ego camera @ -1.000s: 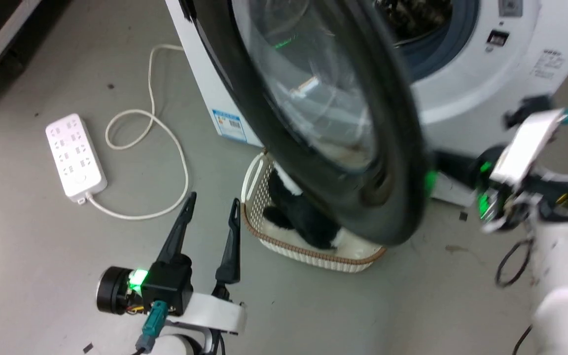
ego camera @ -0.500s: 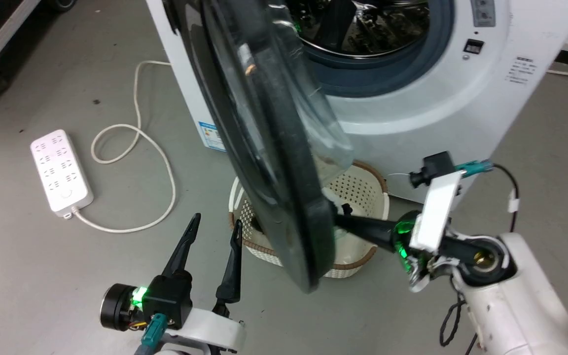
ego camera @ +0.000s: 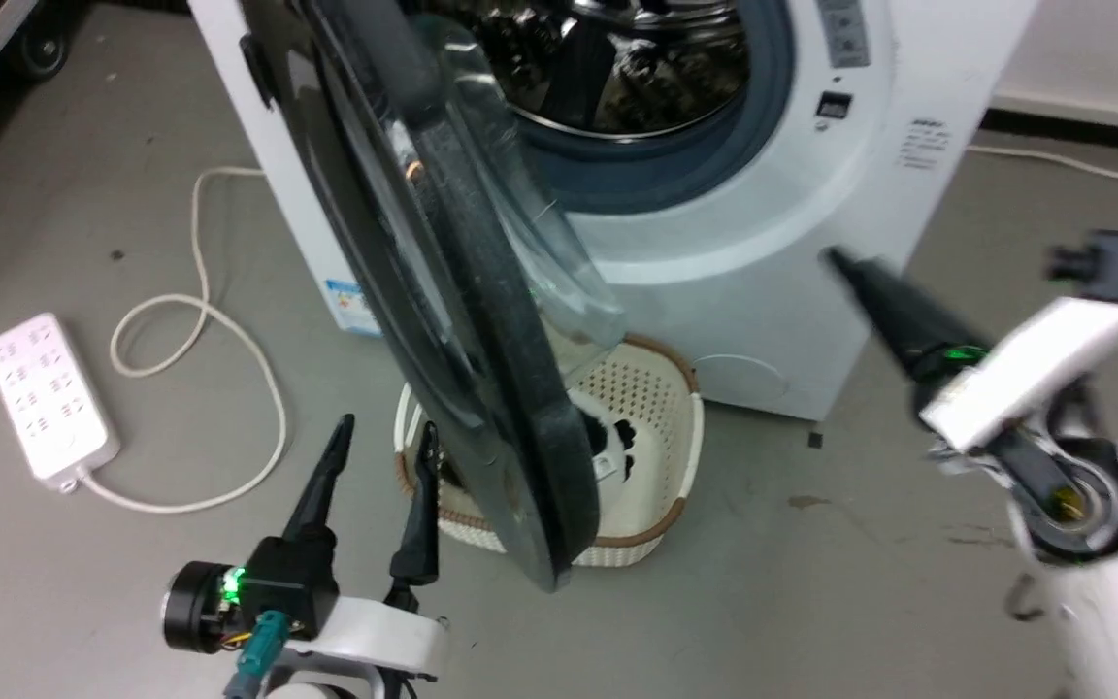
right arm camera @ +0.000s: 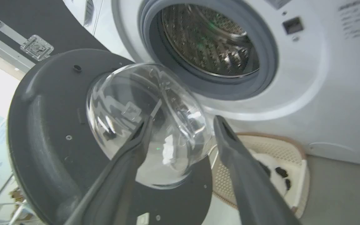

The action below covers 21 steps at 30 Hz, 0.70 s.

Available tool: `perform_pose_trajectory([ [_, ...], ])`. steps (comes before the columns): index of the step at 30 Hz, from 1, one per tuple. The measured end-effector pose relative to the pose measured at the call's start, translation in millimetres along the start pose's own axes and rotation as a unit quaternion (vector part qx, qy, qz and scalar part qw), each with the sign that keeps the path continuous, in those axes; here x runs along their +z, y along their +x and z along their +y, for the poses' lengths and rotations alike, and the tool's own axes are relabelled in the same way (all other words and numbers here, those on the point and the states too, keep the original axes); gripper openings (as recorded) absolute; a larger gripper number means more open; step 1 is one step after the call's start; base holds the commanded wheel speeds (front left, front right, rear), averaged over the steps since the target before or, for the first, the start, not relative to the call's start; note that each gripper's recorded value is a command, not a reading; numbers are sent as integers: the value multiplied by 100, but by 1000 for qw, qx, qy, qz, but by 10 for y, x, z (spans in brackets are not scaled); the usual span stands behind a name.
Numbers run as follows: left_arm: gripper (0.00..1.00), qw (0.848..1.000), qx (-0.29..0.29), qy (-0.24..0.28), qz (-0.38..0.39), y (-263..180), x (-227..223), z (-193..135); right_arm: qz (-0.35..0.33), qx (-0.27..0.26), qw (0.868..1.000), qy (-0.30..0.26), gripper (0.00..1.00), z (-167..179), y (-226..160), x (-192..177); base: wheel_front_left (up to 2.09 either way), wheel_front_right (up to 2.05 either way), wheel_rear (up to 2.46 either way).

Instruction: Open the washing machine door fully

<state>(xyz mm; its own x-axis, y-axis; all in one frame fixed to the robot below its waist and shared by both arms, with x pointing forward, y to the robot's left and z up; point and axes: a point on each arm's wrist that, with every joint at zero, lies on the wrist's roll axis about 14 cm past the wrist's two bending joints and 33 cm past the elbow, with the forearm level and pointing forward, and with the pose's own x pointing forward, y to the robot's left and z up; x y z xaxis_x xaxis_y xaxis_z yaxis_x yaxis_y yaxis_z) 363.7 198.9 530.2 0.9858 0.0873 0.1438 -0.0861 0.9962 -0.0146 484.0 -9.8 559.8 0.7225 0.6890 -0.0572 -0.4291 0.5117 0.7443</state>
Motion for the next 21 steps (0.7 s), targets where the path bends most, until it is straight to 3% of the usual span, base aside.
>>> perform_pose_trajectory([
  [1, 100, 1000, 0, -2, -8, 18, 47, 1, -72, -33, 993, -85, 100, -102, -204, 309, 0, 0, 0],
  [5, 100, 1000, -1, -7, -16, 21, 89, 4, -156, -84, 937, -302, 100, -190, -659, 665, 0, 0, 0],
  [6, 100, 1000, -4, -8, -17, 11, 96, -11, -169, -88, 924, -332, 100, -182, -753, 677, 0, 0, 0],
  [7, 100, 1000, -4, -8, -17, 11, 96, -11, -169, -88, 924, -332, 100, -182, -753, 677, 0, 0, 0],
  [8, 100, 1000, -11, -10, -20, 0, 116, -41, -195, -94, 898, -383, 100, -142, -938, 685, 0, 0, 0],
  [11, 100, 999, -18, -12, -23, -27, 140, -74, -228, -114, 866, -431, 100, -115, -1229, 670, 0, 0, 0],
  [14, 100, 999, -25, -13, -25, -45, 153, -108, -240, -143, 849, -449, 100, -140, -1462, 533, 0, 0, 0],
  [21, 100, 999, -34, -14, -18, -90, 106, -168, -239, -202, 855, -414, 100, -260, -1771, 87, 0, 0, 0],
])
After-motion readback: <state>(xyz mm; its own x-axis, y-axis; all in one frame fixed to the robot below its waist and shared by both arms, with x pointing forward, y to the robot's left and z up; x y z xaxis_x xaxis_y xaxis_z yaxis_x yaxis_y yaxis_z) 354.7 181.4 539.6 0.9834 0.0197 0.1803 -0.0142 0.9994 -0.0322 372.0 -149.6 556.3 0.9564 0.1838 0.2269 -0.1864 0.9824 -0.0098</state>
